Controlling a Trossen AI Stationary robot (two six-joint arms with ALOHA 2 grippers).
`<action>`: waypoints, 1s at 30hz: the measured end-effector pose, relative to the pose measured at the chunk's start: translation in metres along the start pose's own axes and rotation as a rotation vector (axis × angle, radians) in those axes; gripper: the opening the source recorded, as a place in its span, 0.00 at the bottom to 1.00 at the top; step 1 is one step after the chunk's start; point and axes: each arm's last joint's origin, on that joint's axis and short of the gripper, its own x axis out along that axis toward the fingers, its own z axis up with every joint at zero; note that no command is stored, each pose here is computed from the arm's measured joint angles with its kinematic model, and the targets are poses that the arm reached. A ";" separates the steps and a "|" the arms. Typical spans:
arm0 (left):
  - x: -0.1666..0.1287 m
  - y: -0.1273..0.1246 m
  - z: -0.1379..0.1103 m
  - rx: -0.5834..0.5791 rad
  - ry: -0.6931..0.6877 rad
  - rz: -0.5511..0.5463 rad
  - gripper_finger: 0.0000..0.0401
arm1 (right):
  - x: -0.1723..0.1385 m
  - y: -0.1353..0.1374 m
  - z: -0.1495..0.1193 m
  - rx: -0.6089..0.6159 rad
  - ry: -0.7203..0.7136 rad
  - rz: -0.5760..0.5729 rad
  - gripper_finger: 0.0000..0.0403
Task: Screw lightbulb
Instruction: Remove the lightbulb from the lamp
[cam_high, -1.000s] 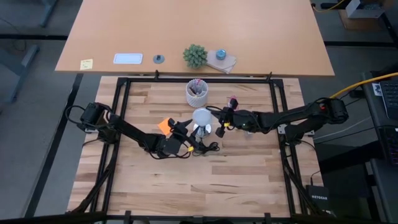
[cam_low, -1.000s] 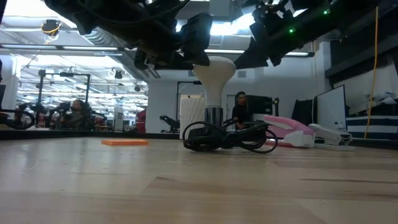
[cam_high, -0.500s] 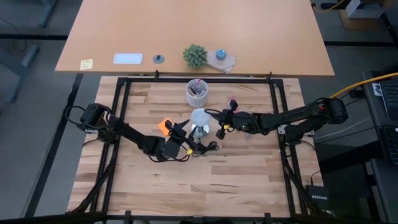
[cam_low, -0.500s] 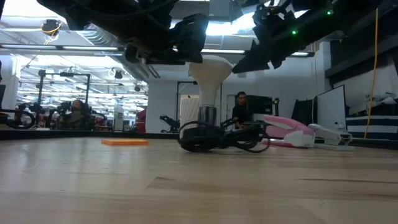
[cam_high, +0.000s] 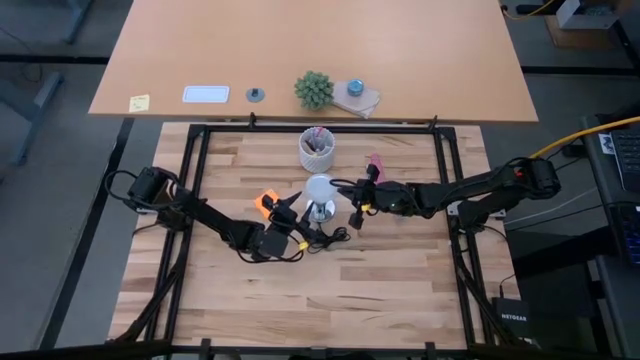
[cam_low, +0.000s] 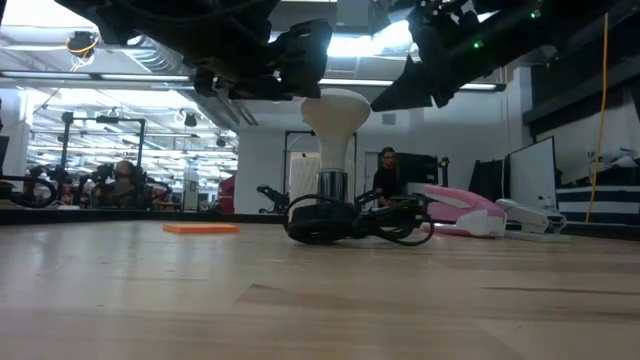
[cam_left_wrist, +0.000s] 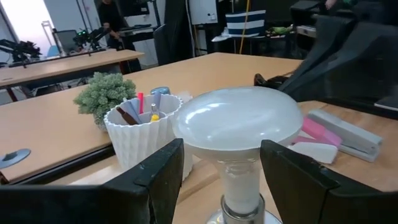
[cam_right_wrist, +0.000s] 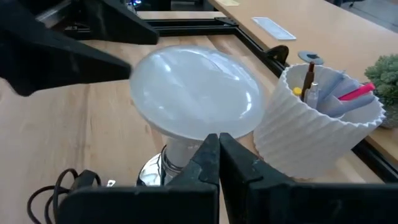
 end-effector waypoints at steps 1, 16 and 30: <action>-0.002 -0.001 0.000 0.000 0.000 -0.006 0.51 | 0.000 0.000 0.000 -0.001 0.001 -0.002 0.01; -0.020 -0.003 0.000 0.012 -0.026 0.046 0.51 | -0.001 0.003 0.000 0.004 0.004 0.059 0.01; 0.000 0.005 0.001 0.021 -0.032 0.165 0.51 | -0.010 0.025 0.001 -0.021 -0.020 0.131 0.01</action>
